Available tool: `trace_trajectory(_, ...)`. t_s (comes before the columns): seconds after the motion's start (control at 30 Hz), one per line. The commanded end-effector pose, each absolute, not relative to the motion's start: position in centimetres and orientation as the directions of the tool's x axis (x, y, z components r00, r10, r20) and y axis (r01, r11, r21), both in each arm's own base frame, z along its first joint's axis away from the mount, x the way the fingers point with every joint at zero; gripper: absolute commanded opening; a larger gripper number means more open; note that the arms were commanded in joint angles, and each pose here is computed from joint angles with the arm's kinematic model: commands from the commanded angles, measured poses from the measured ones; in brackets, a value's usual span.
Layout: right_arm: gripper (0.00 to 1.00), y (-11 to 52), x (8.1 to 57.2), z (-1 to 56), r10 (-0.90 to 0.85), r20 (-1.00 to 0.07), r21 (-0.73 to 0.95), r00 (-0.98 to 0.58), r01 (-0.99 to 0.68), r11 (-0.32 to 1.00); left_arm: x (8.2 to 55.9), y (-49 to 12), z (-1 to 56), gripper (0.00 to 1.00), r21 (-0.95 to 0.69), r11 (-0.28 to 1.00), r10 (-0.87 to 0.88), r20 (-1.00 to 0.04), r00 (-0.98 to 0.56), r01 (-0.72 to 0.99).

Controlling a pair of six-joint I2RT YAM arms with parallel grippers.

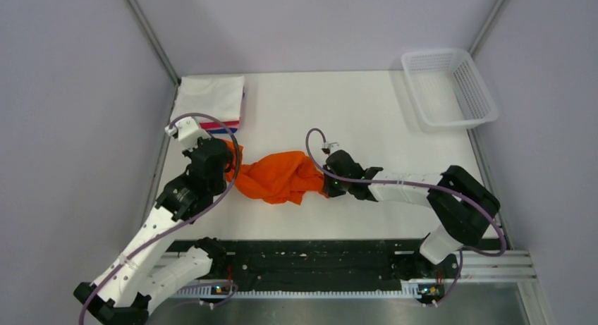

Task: Fold and stack the t-shirts
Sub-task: Flatten out the tshirt

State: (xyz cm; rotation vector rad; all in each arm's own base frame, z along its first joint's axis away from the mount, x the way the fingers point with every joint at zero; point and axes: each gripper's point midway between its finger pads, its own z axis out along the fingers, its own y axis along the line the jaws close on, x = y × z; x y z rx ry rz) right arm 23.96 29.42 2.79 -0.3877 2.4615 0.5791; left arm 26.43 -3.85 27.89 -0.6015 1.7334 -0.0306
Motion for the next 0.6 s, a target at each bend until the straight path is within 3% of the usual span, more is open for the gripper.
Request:
trace_trajectory(0.0,0.00,24.9,27.4,8.7,-0.087,-0.714,0.162,-0.695,-0.285,0.945,29.2,-2.7,32.0,0.00,-0.396,0.840,-0.444,-0.895,-0.051,-0.372)
trace_trajectory(0.2,0.00,15.2,31.2,22.6,0.132,-0.894,0.194,-0.428,-0.104,0.976,29.3,2.5,38.8,0.00,-0.483,0.766,-0.486,-0.867,0.109,-0.424)
trace_trajectory(0.43,0.00,7.6,27.6,36.0,0.191,-0.977,0.191,-0.099,0.006,0.982,24.5,5.1,46.6,0.00,-0.560,0.728,-0.471,-0.828,0.306,-0.394)
trace_trajectory(0.57,0.00,6.3,25.0,41.1,0.223,-0.975,0.222,0.007,-0.045,0.974,21.0,6.2,50.0,0.00,-0.601,0.721,-0.465,-0.789,0.402,-0.346)
